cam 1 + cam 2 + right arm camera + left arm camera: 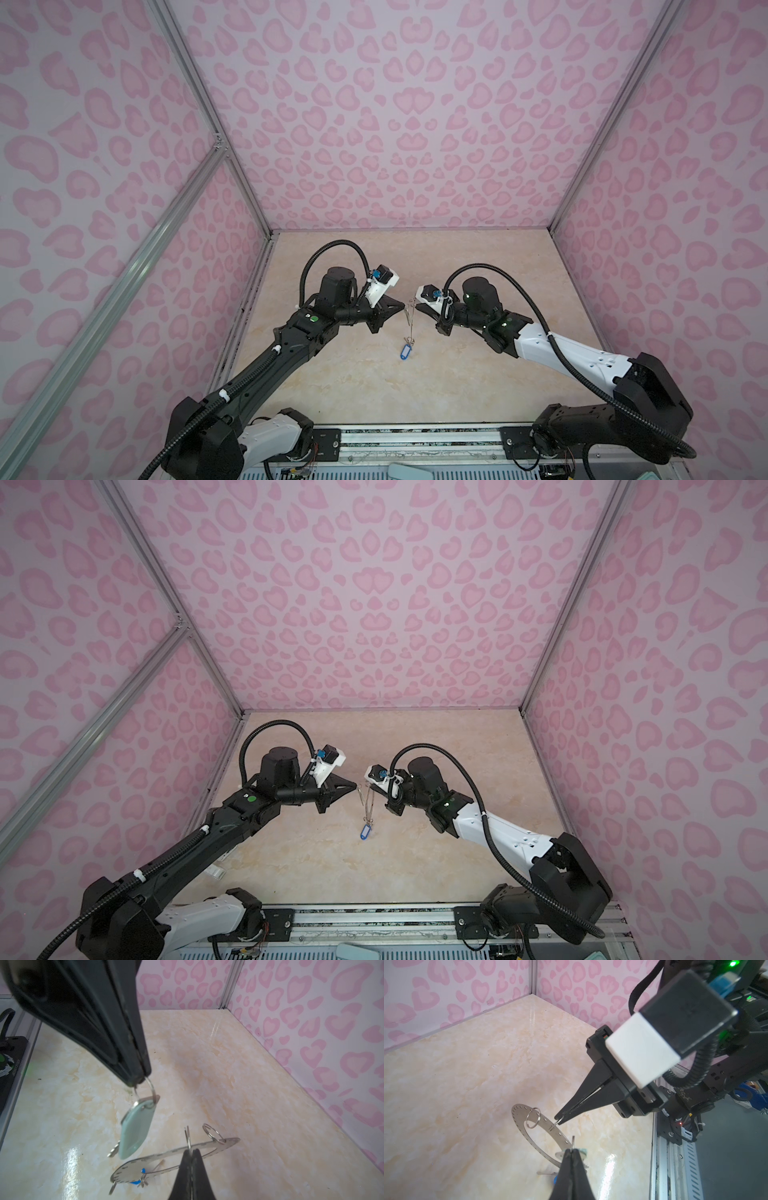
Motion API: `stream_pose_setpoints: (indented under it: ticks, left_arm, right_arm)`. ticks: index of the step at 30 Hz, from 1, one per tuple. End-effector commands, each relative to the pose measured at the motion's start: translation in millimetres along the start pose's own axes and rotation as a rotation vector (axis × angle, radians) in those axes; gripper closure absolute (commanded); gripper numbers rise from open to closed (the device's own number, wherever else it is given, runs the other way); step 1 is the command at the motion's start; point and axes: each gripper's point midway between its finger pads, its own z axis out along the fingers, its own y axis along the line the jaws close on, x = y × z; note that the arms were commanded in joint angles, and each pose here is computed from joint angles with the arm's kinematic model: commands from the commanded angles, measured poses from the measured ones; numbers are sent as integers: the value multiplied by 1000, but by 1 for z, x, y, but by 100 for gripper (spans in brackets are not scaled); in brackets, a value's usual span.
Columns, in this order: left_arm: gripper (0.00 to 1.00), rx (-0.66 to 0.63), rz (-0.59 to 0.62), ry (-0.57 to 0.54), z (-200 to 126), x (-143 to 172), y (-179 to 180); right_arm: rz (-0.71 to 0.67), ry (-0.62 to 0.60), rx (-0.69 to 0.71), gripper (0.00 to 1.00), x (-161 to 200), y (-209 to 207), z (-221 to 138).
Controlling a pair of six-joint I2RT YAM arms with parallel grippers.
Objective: Attach keys to a key ring
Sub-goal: Insert the key into the keyring.
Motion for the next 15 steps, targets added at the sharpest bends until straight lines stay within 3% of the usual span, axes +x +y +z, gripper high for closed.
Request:
stream_pose_setpoints:
  ticks: [1,15]
  left_arm:
    - [97,15,4,-13,3,-7,-1]
    - [97,-31,-51,13,12,-3,11]
  right_arm:
    - [-41,-84,-3,100,-18,1,-1]
    - [-67,-118,-5,100,-18,5,-6]
